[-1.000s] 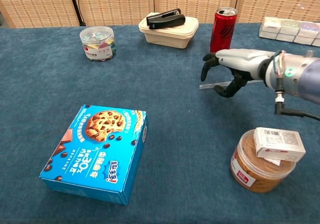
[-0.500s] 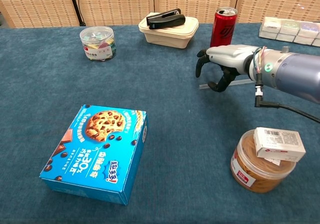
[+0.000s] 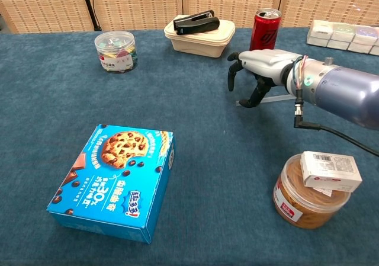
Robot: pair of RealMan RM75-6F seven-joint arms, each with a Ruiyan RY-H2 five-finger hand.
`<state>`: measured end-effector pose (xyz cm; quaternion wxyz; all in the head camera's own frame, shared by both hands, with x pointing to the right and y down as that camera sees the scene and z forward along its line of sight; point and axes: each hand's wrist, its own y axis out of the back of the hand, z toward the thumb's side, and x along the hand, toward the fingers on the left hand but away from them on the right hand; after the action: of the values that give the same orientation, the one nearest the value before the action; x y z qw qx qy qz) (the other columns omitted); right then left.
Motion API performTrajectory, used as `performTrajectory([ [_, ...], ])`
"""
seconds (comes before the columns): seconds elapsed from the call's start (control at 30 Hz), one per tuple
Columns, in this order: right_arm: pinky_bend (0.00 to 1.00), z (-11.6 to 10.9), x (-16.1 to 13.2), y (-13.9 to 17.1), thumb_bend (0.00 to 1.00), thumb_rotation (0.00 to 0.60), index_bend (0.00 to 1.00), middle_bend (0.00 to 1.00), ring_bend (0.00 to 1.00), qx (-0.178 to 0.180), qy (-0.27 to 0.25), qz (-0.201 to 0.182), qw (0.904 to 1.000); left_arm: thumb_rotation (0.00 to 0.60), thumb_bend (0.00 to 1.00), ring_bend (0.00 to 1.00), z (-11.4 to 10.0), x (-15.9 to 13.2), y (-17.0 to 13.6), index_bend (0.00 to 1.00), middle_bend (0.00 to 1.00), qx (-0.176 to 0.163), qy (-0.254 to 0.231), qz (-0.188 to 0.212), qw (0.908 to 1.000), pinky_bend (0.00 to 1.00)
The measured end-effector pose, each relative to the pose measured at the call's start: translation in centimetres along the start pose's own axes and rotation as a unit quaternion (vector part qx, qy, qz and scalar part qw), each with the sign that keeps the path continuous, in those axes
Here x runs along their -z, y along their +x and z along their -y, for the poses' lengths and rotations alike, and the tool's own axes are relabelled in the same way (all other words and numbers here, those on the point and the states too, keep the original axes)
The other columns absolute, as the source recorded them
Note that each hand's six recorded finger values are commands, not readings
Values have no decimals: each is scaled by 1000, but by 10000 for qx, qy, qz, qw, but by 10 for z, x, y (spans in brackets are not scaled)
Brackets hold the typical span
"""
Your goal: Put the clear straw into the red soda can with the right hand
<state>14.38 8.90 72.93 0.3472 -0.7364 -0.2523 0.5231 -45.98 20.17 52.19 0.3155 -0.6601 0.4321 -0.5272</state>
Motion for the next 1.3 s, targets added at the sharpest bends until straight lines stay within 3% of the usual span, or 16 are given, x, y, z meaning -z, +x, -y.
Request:
performTrajectory([
  [1.0,0,20,13,-15,417,600,442,0,0,-103,369,127,9992,600,0,0,0,1,1,0,0,14,-36,-25,10000,0],
  [1.3,0,21,17,-16,517,600,510,0,0,-90,325,199,9992,600,0,0,0,1,2,0,0,26,-33,-30,10000,0],
])
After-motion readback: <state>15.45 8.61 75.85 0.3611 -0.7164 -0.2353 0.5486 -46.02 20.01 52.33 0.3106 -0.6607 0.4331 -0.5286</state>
